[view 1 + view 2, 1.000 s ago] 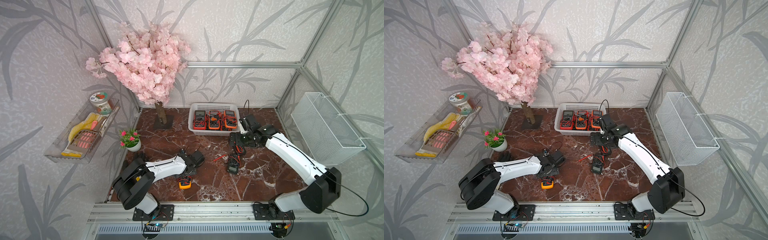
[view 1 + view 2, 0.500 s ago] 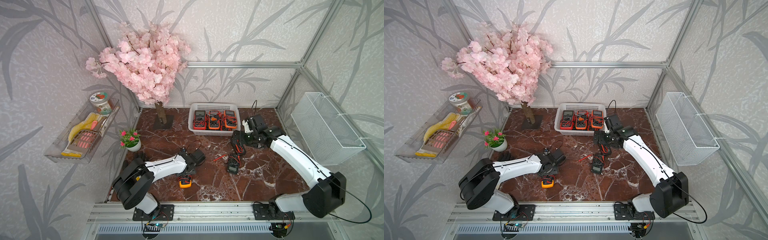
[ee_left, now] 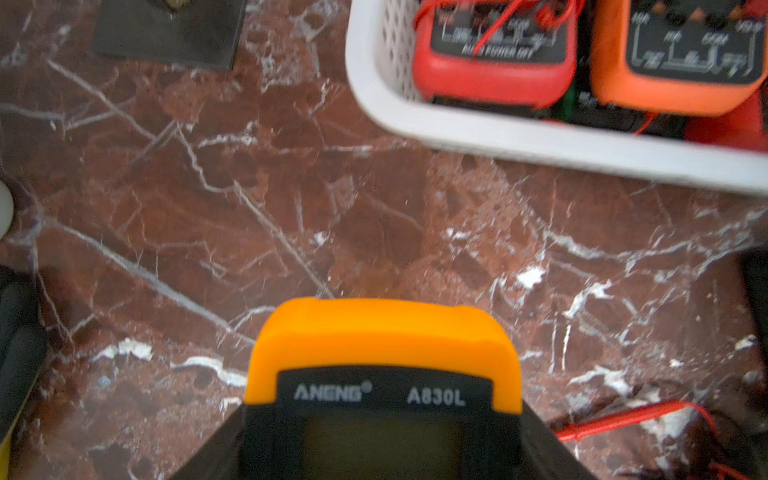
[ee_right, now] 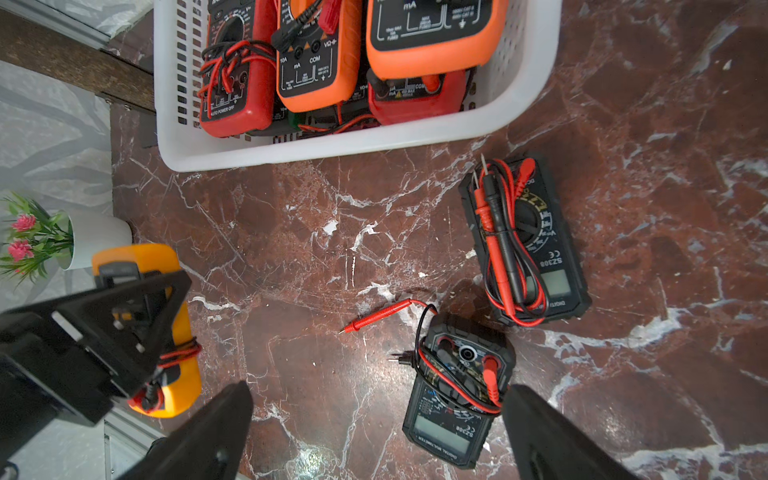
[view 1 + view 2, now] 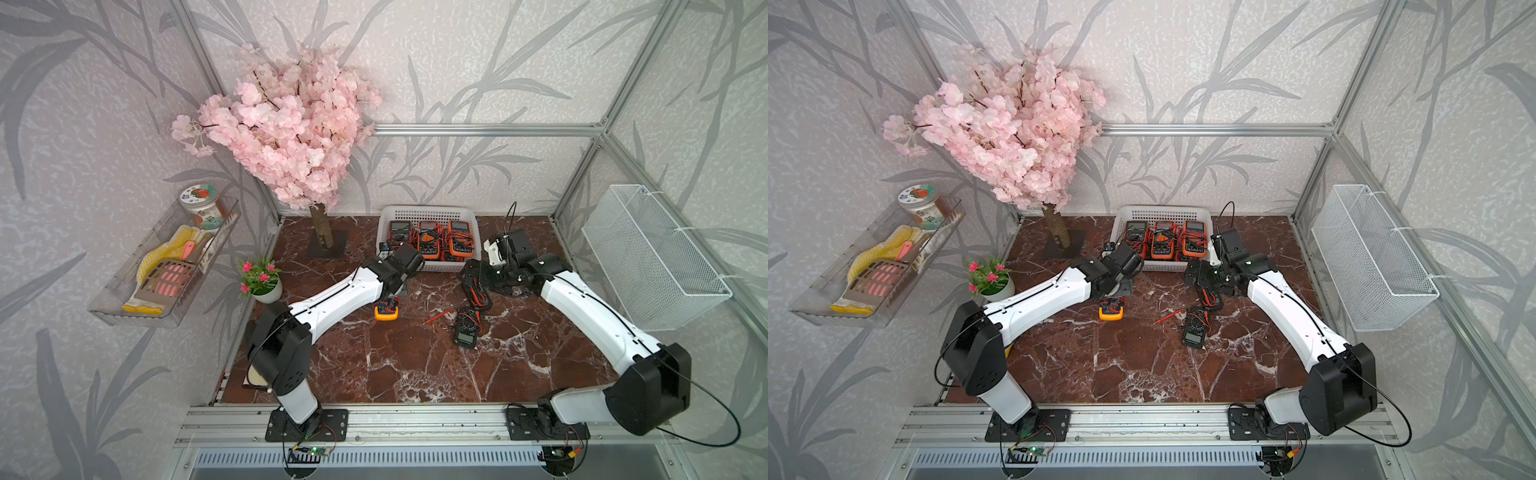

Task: Put the multimeter into the basket
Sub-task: Pick up the multimeter from the center of the board, then place the multimeter in the basket.

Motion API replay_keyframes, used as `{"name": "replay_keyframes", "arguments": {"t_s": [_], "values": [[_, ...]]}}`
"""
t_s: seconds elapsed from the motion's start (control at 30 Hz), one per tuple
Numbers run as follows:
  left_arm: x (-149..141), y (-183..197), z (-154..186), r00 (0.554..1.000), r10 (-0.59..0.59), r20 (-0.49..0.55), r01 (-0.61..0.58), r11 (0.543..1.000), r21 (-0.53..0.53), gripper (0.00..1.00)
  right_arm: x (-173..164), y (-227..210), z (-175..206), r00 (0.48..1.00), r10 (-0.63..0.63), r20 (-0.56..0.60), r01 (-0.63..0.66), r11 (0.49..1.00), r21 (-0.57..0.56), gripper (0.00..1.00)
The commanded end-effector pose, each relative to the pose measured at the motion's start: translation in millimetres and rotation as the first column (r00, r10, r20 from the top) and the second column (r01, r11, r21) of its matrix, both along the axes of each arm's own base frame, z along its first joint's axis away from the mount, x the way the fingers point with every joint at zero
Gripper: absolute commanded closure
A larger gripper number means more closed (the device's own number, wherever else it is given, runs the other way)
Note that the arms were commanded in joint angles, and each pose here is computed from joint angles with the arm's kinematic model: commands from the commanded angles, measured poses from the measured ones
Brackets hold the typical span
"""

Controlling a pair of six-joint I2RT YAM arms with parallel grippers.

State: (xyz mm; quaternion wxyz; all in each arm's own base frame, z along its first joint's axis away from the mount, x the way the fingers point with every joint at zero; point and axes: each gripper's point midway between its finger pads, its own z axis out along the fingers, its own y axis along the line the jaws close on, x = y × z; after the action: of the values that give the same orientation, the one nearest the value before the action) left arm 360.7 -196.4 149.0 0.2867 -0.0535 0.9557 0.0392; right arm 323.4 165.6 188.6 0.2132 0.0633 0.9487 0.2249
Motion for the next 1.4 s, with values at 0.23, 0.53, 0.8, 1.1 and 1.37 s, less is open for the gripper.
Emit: {"name": "replay_keyframes", "arguments": {"t_s": [0.23,0.53,0.8,1.1,1.37], "values": [[101.5,-52.7,47.6,0.981,-0.152,0.124,0.154,0.988,-0.002,0.69,3.5,-18.5,-8.2,0.999,-0.037,-0.019,0.035,0.994,-0.101,0.01],[158.4,-94.2,48.7,0.957,-0.202,0.207,0.219,0.974,-0.063,0.66,-3.6,-27.5,-18.9,0.998,-0.034,-0.049,0.026,0.987,-0.159,0.01],[188.9,-122.3,42.3,0.945,-0.205,0.256,0.242,0.962,-0.125,0.61,-16.8,-35.5,-44.2,0.992,-0.027,-0.124,0.0,0.977,-0.213,0.01],[202.0,-133.2,15.8,0.953,-0.173,0.25,0.219,0.961,-0.167,0.51,-32.5,-35.1,-73.9,0.977,-0.013,-0.213,-0.035,0.975,-0.218,0.01],[200.3,-133.5,-7.4,0.964,-0.17,0.206,0.206,0.964,-0.17,0.17,-46.1,-31.1,-95.5,0.962,-0.017,-0.272,-0.043,0.976,-0.212,0.01]]}}
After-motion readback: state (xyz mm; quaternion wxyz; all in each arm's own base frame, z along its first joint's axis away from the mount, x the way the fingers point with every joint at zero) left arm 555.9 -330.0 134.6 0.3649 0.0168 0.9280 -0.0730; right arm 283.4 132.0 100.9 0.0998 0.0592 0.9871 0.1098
